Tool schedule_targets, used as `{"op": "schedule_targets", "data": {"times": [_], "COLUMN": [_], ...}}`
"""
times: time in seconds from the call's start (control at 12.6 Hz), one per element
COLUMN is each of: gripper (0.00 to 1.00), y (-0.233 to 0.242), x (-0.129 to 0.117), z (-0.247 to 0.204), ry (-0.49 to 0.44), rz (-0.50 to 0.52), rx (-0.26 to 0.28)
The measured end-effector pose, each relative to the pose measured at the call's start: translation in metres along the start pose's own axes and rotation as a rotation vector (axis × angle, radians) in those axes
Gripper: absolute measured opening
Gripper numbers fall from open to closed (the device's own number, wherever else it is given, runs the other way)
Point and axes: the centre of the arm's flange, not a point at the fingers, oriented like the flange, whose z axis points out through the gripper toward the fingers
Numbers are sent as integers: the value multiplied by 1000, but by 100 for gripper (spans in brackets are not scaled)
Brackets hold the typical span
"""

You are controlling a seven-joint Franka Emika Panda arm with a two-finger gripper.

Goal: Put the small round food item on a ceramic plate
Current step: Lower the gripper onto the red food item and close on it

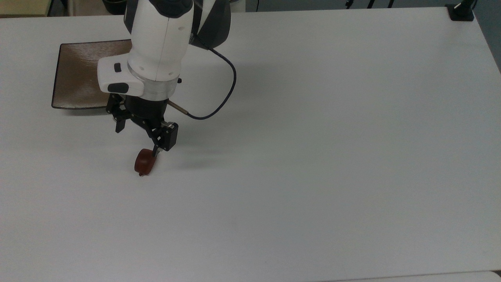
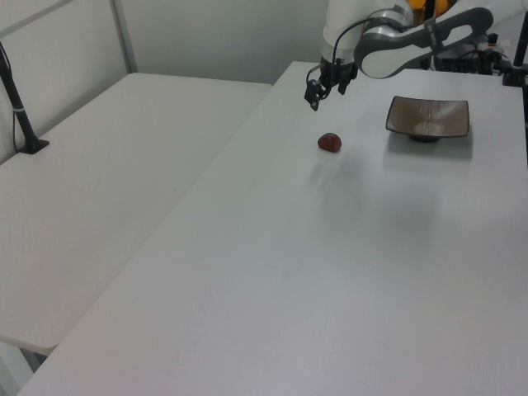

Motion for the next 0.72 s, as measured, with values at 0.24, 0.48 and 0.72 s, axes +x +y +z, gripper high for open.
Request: {"op": "schedule_targets", "data": {"times": [0.24, 0.48, 0.72], "gripper": [100, 100, 100], "y": [-12, -24, -28], "x": [8, 8, 4], "z": [19, 44, 55], "ry": [33, 46, 41], "rz": [25, 35, 53], "rx": [-6, -39, -46]}}
